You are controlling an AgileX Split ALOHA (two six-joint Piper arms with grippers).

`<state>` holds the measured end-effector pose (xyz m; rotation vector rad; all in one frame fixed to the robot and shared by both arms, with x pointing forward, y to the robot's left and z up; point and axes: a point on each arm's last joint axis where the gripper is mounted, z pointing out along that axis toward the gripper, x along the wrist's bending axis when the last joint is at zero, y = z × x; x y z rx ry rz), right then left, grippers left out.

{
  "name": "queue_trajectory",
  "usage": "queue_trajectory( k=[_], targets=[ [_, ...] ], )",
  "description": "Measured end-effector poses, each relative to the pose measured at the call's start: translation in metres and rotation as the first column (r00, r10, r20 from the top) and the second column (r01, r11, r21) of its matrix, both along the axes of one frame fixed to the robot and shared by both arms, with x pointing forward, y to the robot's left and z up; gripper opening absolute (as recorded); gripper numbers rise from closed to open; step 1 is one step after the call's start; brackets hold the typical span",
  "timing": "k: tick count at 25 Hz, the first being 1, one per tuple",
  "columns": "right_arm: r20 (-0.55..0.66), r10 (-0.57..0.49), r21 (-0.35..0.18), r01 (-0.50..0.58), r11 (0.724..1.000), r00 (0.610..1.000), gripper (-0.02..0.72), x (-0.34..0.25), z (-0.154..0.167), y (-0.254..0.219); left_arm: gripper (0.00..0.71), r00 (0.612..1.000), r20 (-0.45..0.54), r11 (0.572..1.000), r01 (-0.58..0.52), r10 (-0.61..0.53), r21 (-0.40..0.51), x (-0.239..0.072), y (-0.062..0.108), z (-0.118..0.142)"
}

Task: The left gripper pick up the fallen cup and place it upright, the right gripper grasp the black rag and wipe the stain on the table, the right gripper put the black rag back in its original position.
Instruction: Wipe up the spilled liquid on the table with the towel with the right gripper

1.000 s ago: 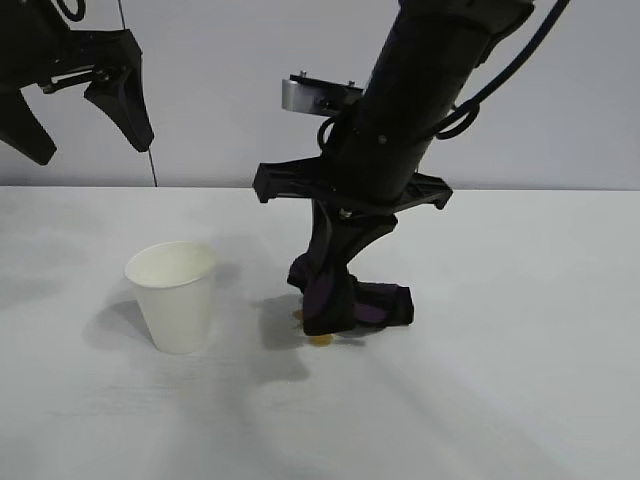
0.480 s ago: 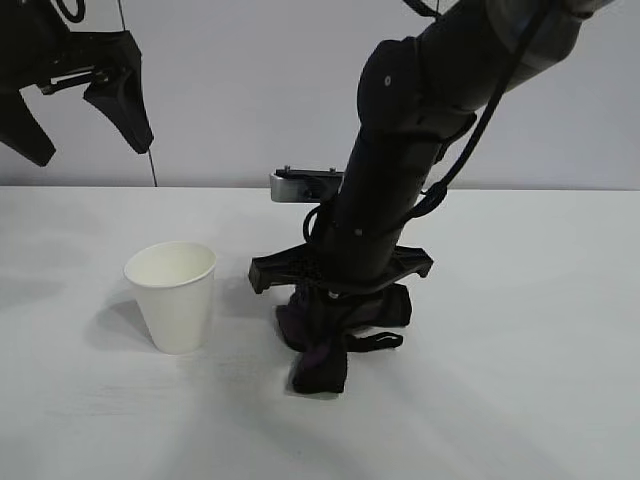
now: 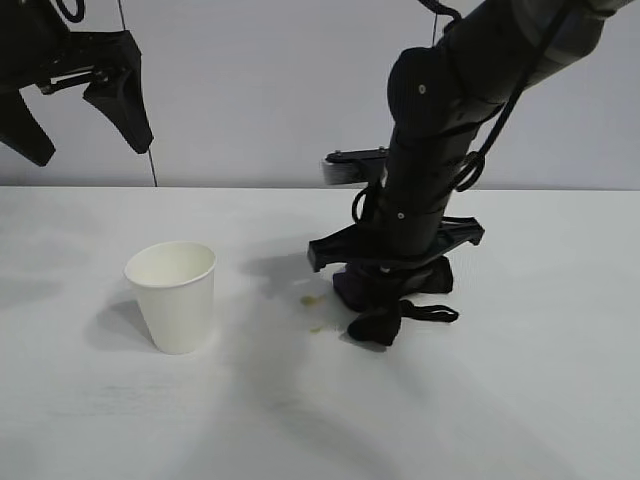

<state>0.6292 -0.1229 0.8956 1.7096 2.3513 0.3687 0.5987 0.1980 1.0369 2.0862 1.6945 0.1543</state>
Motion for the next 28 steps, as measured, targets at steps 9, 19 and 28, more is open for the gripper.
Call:
queue_trajectory(
  k=[9,19,28],
  targets=[
    [-0.051,0.082,0.097,-0.077,0.992,0.995,0.041,-0.027,-0.001,0.05,0.693,1.0,0.0,1.0,0.0,0.0,0.0,0.0,0.0,0.0],
    [-0.041,0.107,0.129,-0.101,0.987,0.993,0.041,-0.038,-0.008,0.075,0.693,1.0,0.0,1.0,0.0,0.0,0.0,0.0,0.0,0.0],
    [0.024,-0.02,0.13,0.017,0.991,1.0,0.041,0.012,-0.007,0.037,0.693,1.0,-0.001,1.0,0.0,0.0,0.0,0.0,0.0,0.0]
  ],
)
